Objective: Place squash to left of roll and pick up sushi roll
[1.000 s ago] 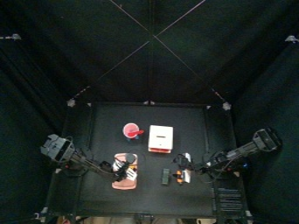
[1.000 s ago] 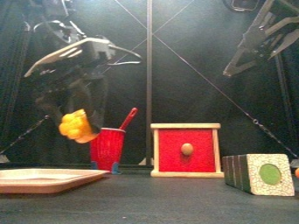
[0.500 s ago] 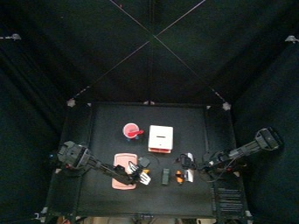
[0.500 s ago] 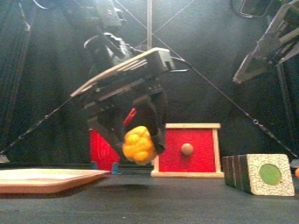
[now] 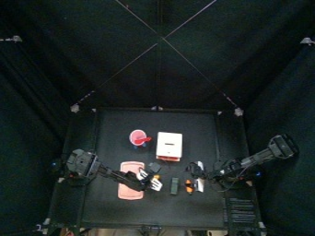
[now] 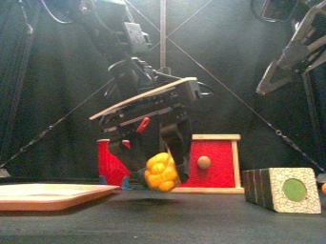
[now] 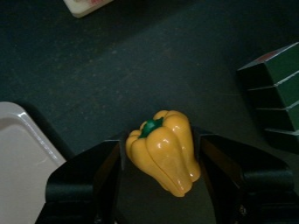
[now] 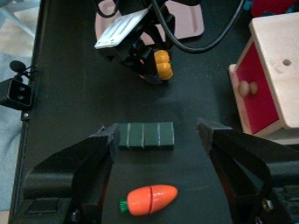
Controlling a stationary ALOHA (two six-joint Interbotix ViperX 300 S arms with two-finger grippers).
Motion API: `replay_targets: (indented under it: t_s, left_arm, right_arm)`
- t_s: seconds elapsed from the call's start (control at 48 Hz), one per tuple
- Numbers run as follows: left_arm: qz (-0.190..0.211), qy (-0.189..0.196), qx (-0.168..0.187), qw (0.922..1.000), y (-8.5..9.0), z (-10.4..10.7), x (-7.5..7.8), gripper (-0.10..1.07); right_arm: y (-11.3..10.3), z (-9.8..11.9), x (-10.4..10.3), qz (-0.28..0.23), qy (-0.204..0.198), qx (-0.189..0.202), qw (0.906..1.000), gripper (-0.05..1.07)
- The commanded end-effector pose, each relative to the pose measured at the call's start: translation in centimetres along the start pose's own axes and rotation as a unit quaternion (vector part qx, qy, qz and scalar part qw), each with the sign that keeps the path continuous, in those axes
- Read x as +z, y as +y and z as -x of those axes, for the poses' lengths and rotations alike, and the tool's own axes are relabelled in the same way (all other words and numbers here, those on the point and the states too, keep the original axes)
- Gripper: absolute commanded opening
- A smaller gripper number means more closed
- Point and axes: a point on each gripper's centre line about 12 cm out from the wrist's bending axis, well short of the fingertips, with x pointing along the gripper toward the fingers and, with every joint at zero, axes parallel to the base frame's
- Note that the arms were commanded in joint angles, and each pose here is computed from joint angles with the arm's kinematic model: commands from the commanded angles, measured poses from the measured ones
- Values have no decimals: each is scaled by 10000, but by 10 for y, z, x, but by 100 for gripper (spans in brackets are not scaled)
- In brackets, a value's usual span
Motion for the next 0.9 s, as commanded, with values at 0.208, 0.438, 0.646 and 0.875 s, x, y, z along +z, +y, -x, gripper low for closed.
replay_targets:
  t_s: [0.208, 0.438, 0.646, 0.875]
  left_arm:
    - [136, -35, -169, 9998, -13, 1, 9, 72]
    - [136, -22, -161, 9998, -12, 2, 9, 72]
    - [107, -39, -210, 9997, -14, 6, 9, 81]
    - [100, -41, -230, 9997, -14, 9, 8, 99]
  right_arm:
    - [2, 0, 7, -35, -73, 36, 10000, 100]
    - [2, 0, 7, -25, -68, 32, 10000, 100]
    - [3, 0, 7, -28, -75, 35, 10000, 100]
    - [3, 0, 7, -28, -77, 43, 10000, 100]
